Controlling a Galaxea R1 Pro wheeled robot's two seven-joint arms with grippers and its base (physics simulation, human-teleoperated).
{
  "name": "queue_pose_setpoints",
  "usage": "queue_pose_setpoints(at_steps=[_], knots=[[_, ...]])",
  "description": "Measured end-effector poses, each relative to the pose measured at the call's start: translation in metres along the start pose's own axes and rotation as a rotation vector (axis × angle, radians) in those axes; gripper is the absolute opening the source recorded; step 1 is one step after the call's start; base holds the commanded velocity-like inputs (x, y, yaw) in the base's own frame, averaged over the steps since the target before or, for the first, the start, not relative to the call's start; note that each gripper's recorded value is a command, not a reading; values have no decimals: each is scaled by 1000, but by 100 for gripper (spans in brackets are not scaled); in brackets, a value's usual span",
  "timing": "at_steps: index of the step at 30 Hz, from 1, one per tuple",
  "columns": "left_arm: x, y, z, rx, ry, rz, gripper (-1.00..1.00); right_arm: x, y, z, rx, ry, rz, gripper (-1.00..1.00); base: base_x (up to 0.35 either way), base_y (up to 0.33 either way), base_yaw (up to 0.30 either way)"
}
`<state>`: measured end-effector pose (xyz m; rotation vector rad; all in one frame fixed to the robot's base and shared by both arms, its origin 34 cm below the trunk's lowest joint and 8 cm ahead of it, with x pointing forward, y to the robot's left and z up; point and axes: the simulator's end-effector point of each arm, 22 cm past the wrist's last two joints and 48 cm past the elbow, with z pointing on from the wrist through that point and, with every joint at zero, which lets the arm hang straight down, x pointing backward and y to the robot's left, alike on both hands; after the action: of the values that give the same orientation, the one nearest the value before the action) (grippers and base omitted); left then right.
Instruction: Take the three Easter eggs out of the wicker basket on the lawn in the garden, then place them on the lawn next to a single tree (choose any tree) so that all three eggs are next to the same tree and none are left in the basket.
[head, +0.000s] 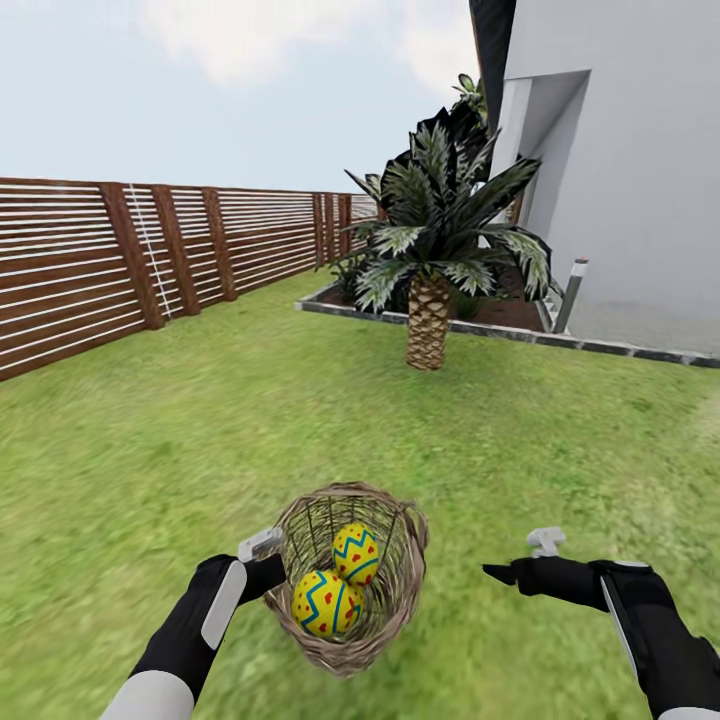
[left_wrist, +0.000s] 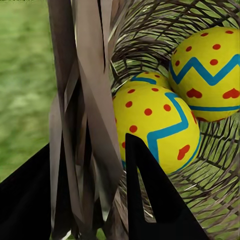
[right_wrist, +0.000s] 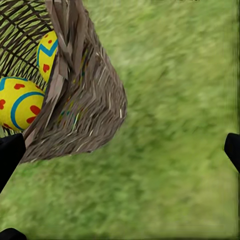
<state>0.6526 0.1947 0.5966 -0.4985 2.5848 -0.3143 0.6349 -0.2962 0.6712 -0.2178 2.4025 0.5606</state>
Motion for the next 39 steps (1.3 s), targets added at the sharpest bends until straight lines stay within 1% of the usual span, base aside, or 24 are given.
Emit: queue_pose_setpoints(at_steps=[5,7,10,11,12,19,22,25,27,31,32,33,34,35,36,38,39], knots=[[-2,-1,-2,2,-6,0,-100,-2,1,-2,0,-5,-2,100,0,0,-212],[-3,-3,-3,8,-8,-6,-100,-2,1,-2,0,-6,-3,100,0,0,-24],[-4,-1,-3,1,-9,3,-100,-2,1,-2,2,-3,-4,100,0,0,-1],[-3,-2,-3,3,-9,1,-100,1,4,1,0,15,-25,100,0,0,0],[-3,-2,-3,5,-8,-1,-100,2,6,2,-1,21,-33,100,0,0,0],[-2,-2,-2,3,-6,1,-100,2,6,2,-1,21,-34,100,0,0,-1],[-2,0,-2,-2,-6,7,-100,1,7,2,-5,20,-33,100,0,0,-223],[-3,-2,-3,6,-7,-2,-100,1,7,2,-5,20,-33,100,0,0,-282],[-3,-2,-3,2,-8,3,-100,1,7,2,-6,20,-32,100,0,0,-285],[-1,-1,-1,4,-4,-1,-100,4,5,4,1,29,-31,100,0,0,-140],[0,-1,0,1,-1,0,-100,18,-7,8,37,57,-9,100,0,0,-36],[1,0,0,0,2,2,-100,66,-55,19,218,142,28,100,0,0,-15],[2,-1,1,1,4,0,-100,118,-82,26,329,224,50,100,0,0,-5],[2,-1,2,1,5,-1,-100,152,-101,29,411,256,37,100,0,0,-2],[3,0,2,1,8,-1,-100,181,-105,33,435,281,23,100,0,0,0],[5,1,4,-1,11,0,-100,234,-94,39,415,381,-41,100,0,0,0],[5,1,4,-2,13,-1,-100,271,-85,37,396,455,-35,100,0,0,-43]])
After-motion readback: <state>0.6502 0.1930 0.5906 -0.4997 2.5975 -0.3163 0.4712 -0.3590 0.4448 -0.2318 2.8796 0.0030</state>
